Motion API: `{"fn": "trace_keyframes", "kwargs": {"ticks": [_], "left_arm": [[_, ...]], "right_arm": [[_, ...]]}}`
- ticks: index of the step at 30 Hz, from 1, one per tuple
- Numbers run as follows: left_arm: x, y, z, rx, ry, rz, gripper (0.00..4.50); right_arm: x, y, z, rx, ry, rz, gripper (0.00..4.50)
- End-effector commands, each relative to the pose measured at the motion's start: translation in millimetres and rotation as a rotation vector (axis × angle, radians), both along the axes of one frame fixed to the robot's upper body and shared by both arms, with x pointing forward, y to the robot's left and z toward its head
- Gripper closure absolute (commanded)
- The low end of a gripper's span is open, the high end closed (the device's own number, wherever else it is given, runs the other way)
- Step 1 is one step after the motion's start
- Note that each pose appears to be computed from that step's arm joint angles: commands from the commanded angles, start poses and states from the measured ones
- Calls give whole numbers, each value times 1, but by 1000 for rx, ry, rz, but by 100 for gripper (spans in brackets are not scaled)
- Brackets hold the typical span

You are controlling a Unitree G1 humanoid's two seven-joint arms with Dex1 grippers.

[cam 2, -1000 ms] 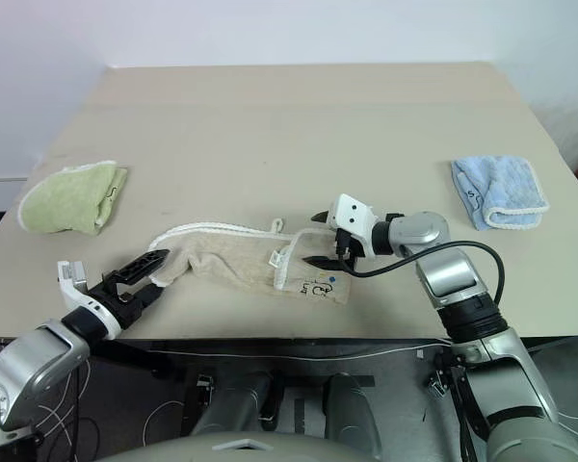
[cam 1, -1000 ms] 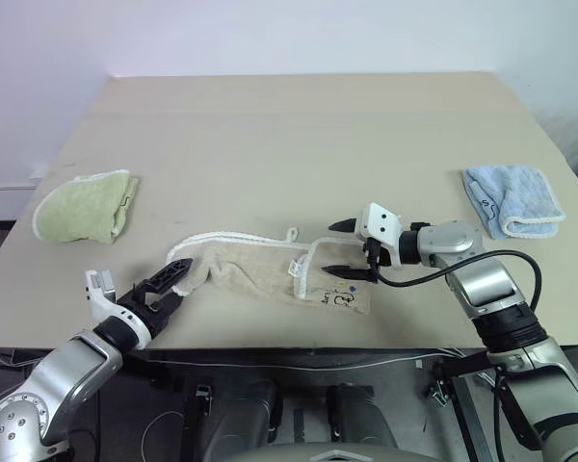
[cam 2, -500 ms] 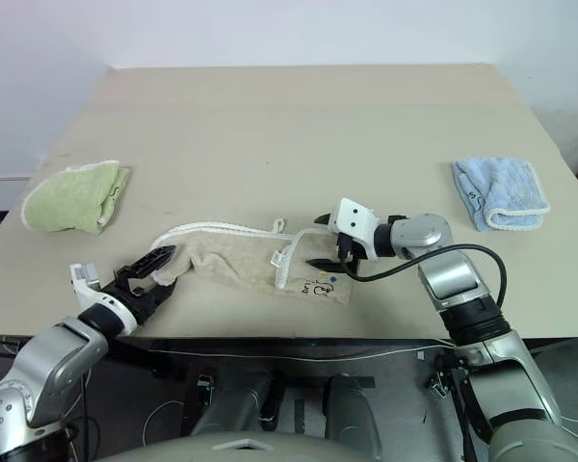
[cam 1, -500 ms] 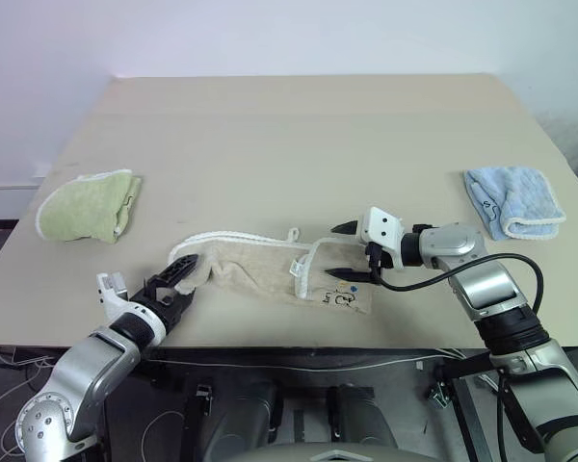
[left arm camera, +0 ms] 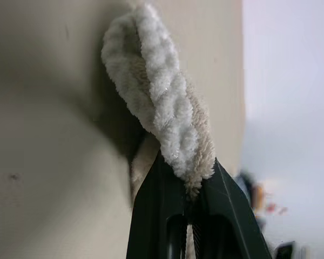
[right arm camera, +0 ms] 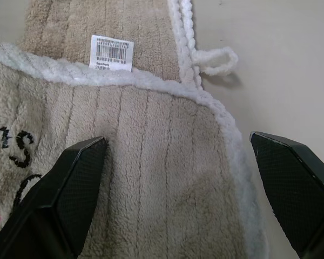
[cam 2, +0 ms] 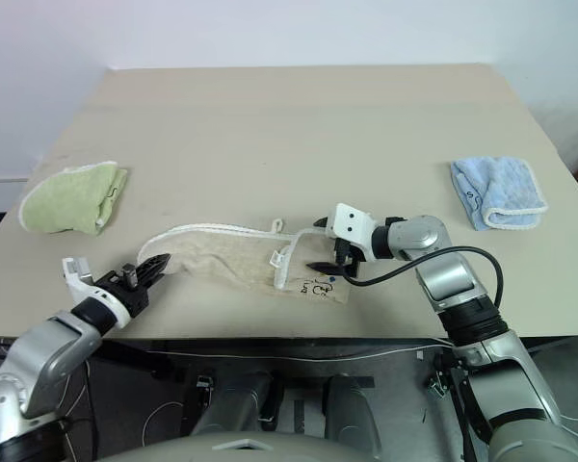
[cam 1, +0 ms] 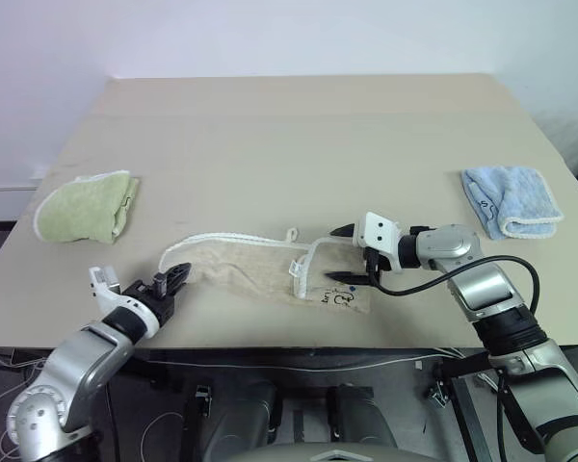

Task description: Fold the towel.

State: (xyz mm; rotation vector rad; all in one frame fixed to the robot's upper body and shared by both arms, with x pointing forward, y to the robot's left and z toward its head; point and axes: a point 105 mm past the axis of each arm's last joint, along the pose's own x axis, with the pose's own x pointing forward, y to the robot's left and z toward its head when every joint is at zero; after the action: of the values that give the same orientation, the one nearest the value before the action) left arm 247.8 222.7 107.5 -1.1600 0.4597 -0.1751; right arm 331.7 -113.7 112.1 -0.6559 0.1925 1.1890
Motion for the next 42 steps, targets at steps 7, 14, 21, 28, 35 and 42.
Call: {"fn": "trace_keyframes", "kwargs": {"ticks": [7, 14, 21, 28, 35, 42], "left_arm": [[15, -2, 48, 223, -151, -171, 447], [28, -45, 71, 322, -248, -476, 447], [19, -91, 64, 402, -271, -853, 447], [35, -129, 58, 401, -295, -1019, 447], [40, -164, 50, 426, -310, -1169, 447], [46, -183, 44, 559, -344, -1288, 447]], "right_arm": [[2, 4, 14, 26, -36, 18, 0], [2, -1, 28, 86, -22, -10, 0], [6, -17, 44, 153, -36, -110, 0], [8, -49, 56, 179, -63, -240, 0], [0, -64, 57, 181, -72, -311, 0], [-5, -73, 55, 175, -79, -366, 0]]}}
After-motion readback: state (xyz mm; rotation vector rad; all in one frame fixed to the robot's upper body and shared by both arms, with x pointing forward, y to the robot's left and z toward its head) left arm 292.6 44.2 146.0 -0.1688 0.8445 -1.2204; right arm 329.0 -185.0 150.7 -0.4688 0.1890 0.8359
